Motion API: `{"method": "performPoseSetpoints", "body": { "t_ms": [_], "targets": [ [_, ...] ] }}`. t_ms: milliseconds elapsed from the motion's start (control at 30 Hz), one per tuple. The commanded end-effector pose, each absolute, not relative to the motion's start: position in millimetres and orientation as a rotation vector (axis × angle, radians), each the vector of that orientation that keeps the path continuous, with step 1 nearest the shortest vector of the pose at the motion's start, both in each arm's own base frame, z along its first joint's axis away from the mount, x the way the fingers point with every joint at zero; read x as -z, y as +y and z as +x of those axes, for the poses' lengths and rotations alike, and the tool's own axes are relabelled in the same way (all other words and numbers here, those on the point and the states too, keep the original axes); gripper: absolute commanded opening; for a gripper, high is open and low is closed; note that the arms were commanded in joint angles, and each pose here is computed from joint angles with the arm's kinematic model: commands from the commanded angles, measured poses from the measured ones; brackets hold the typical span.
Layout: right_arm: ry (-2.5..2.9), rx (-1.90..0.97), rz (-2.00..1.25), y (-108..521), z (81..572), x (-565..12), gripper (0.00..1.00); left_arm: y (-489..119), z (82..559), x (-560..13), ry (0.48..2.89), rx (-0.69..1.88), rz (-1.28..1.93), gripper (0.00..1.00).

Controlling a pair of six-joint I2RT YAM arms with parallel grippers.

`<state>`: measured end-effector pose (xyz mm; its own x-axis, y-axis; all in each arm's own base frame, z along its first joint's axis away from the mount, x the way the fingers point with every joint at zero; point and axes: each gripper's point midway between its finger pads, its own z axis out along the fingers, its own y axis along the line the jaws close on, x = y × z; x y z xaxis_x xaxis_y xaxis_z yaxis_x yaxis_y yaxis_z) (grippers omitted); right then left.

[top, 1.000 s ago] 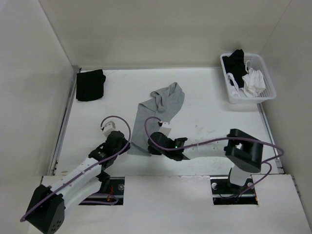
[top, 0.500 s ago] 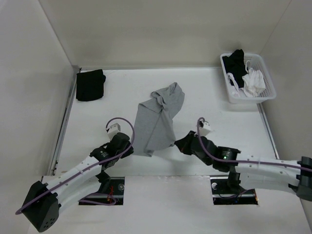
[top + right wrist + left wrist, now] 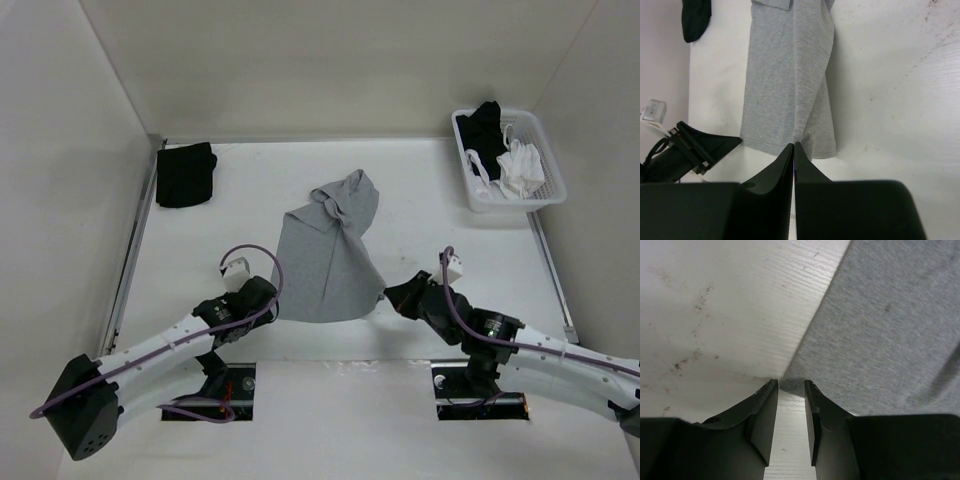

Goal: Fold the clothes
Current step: Flatten the tank top out

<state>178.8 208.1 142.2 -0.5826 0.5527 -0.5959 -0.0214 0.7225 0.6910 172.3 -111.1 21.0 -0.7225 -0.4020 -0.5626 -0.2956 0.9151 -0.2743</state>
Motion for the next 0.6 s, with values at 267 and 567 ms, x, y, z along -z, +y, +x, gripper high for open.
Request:
{"method": "performPoseSetpoints", "body": {
  "t_ms": [267, 567],
  "targets": [
    [2.038, -0.837, 0.398, 203, 181, -143, 0.05, -112, 181, -32, 2.363, 0.131, -0.51, 0.28],
    [2.023, -0.857, 0.399, 205, 182, -144, 0.05, -117, 184, -23, 2.377, 0.153, -0.509, 0.28]
  ]
}}
